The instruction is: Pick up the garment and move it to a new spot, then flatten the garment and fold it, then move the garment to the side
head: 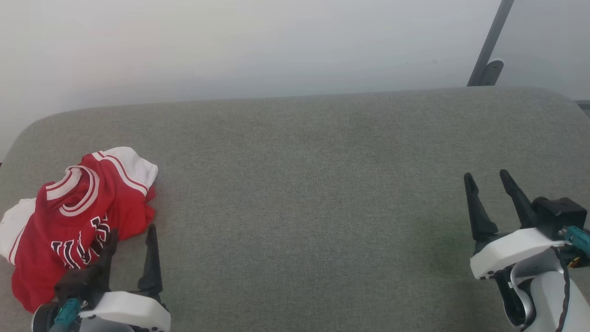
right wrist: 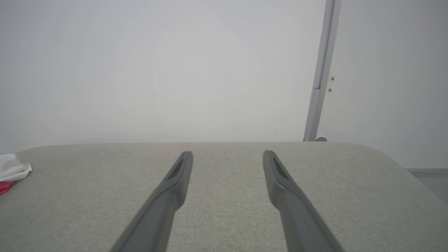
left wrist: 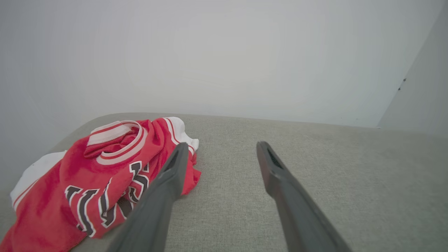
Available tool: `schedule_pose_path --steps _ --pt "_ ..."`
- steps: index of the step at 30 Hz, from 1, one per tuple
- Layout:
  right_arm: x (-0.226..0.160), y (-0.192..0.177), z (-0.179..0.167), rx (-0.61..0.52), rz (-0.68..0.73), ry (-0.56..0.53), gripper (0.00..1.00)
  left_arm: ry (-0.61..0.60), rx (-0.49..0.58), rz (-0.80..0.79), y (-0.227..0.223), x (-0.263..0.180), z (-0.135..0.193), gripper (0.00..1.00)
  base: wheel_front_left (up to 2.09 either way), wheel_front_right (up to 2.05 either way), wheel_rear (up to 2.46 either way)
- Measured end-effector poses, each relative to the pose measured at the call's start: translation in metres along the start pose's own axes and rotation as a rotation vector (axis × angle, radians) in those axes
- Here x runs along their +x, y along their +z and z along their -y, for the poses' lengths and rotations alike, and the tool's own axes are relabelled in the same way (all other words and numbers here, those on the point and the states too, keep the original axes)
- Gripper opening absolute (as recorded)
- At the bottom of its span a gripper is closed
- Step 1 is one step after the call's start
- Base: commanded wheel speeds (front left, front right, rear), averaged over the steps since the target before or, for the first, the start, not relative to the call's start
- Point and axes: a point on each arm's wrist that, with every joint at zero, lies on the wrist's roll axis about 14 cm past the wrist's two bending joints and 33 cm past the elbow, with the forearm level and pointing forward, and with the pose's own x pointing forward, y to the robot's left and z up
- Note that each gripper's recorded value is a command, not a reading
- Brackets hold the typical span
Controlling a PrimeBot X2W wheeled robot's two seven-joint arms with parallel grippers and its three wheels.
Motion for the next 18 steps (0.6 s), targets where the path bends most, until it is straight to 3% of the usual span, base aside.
schedule_pose_path --steps 18 --pt "0.0001 0.0025 0.0015 -0.053 0.022 0.001 1.0 -0.024 0.089 0.014 -0.0015 -0.0037 -0.0012 1.0 0.0 0.0 0.0"
